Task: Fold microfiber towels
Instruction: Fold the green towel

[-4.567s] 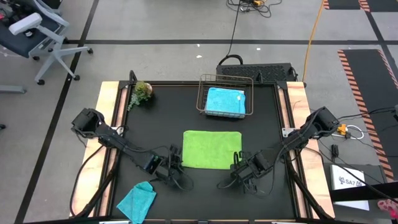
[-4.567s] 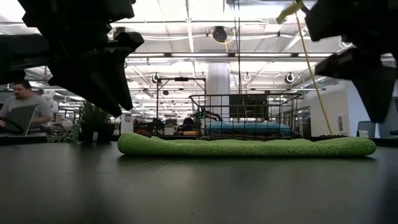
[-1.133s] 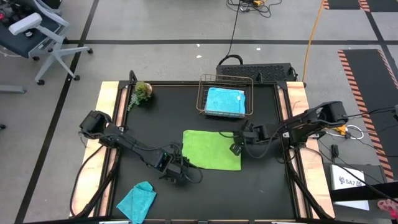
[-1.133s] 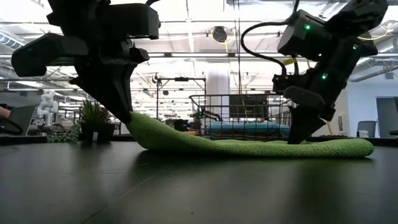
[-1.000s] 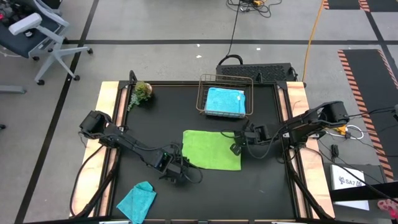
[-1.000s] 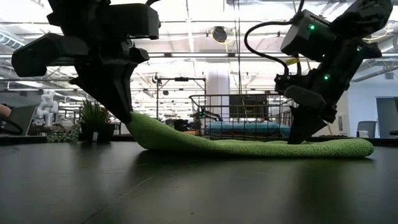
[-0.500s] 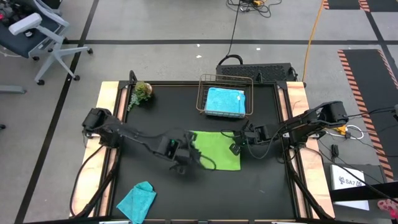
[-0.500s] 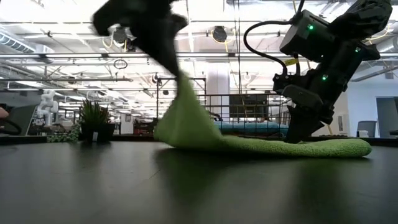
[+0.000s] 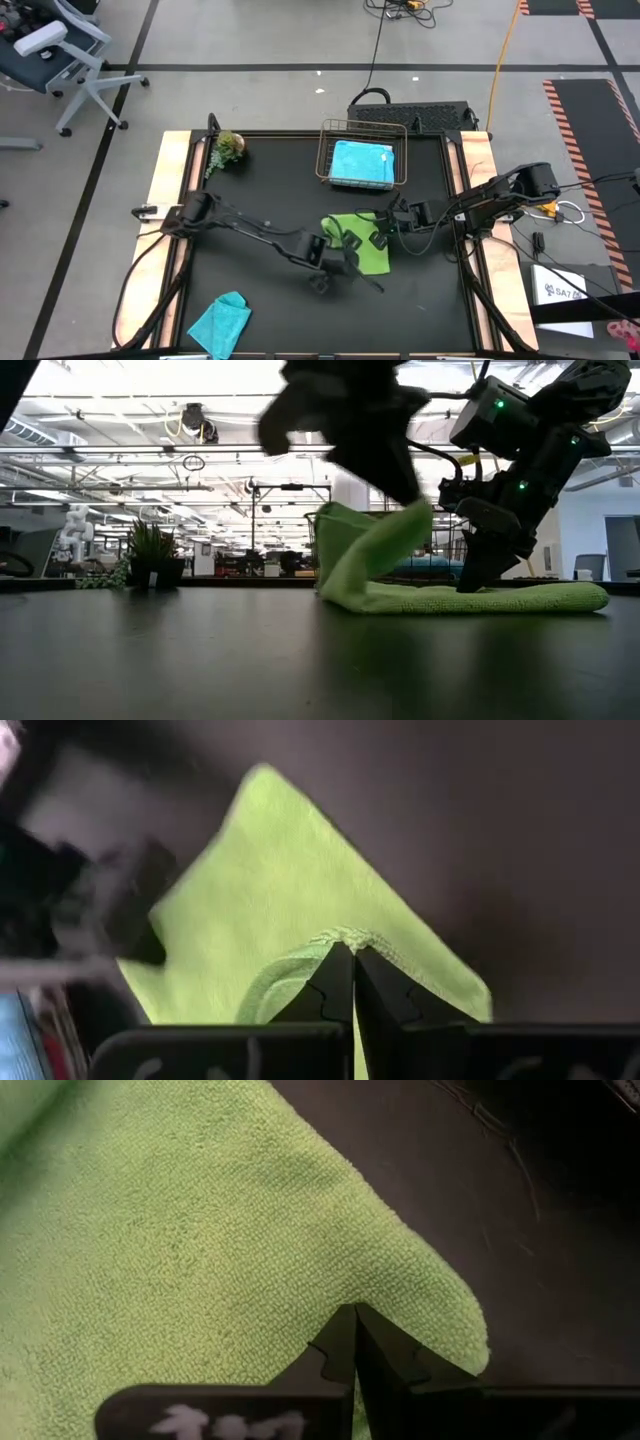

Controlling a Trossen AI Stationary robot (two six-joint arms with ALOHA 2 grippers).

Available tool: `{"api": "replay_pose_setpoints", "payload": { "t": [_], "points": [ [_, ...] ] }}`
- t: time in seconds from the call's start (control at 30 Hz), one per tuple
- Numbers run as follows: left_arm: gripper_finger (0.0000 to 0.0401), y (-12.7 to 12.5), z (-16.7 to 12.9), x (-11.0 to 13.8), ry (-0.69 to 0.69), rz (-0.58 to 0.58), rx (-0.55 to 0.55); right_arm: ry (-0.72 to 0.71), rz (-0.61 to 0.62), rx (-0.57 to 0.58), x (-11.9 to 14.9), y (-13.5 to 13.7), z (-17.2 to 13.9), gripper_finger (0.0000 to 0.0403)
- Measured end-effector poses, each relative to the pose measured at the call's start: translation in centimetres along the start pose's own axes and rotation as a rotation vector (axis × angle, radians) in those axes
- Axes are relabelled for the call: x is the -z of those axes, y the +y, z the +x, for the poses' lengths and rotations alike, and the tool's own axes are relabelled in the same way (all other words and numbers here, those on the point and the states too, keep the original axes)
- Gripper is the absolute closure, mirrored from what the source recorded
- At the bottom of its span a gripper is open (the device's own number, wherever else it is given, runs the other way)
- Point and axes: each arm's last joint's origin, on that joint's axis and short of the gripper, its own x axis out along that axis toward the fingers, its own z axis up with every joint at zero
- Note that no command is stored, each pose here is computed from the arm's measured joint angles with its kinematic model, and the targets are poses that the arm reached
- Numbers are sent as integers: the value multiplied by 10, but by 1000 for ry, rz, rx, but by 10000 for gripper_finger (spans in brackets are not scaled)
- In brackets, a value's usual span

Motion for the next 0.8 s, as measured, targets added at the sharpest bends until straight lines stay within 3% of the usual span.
{"api": "replay_pose_setpoints", "payload": {
  "t": [0.23, 0.3, 0.63, 0.8],
  "points": [
    [401, 34, -9, -27, -127, 5, -92, -16, -25, -23, -2, 2, 0, 403],
    [401, 40, -11, -27, -155, -2, -67, -24, -24, -36, -2, 2, -1, 403],
    [401, 38, -7, -23, -163, -62, -13, -67, -35, -133, -10, 3, -22, 403],
    [401, 41, -8, -28, -199, -26, -72, -121, 36, -202, -15, 0, -48, 403]
  ]
}}
